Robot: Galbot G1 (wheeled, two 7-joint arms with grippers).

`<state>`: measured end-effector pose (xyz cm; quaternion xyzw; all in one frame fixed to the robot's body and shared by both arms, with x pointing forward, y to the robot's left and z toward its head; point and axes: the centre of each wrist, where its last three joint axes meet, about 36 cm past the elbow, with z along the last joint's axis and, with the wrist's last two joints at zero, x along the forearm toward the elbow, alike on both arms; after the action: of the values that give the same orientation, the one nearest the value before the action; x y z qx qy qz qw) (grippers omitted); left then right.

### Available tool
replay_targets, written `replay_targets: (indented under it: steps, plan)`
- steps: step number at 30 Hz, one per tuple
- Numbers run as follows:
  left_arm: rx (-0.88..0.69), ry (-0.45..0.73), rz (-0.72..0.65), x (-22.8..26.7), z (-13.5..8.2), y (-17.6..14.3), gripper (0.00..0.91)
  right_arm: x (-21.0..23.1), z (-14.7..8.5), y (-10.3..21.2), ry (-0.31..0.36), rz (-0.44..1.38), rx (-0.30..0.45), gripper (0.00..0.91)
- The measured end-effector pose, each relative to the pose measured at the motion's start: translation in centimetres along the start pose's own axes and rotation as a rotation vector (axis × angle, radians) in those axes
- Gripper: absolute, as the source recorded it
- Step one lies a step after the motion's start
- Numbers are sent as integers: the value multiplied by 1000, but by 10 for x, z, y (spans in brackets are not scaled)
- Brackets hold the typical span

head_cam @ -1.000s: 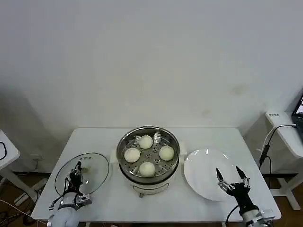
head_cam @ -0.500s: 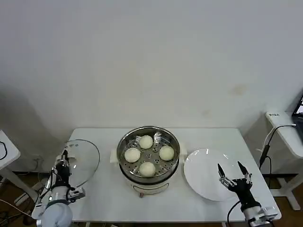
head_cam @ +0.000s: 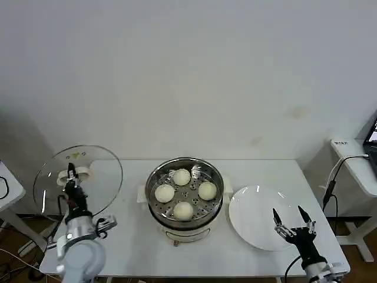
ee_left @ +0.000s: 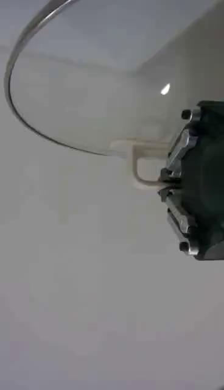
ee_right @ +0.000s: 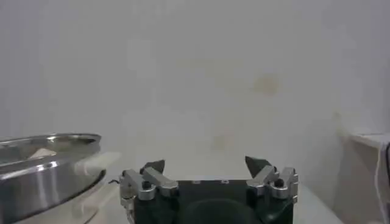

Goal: Take steamed baozi put them in steamer then cover it.

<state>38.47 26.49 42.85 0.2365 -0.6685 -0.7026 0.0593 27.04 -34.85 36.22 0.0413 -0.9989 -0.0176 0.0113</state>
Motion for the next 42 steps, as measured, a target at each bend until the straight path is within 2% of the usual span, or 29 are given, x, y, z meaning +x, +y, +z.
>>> replay_targets:
  steps: [6, 13, 24, 32, 42]
  plan:
    - [22, -24, -18, 14, -50, 23, 0, 3, 0, 1, 4, 10, 5, 907]
    - [55, -82, 4, 34, -103, 34, 0, 4, 3, 4, 6, 18, 1, 907]
    - [95, -159, 84, 55, -171, 37, 0, 2, 1, 3, -1, 24, 0, 907]
    - [123, -226, 150, 72, -204, 45, 0, 1, 1, 0, -3, 23, 3, 907]
    - [119, -287, 237, 87, -226, 44, 0, -1, 6, 3, 2, 17, -2, 907]
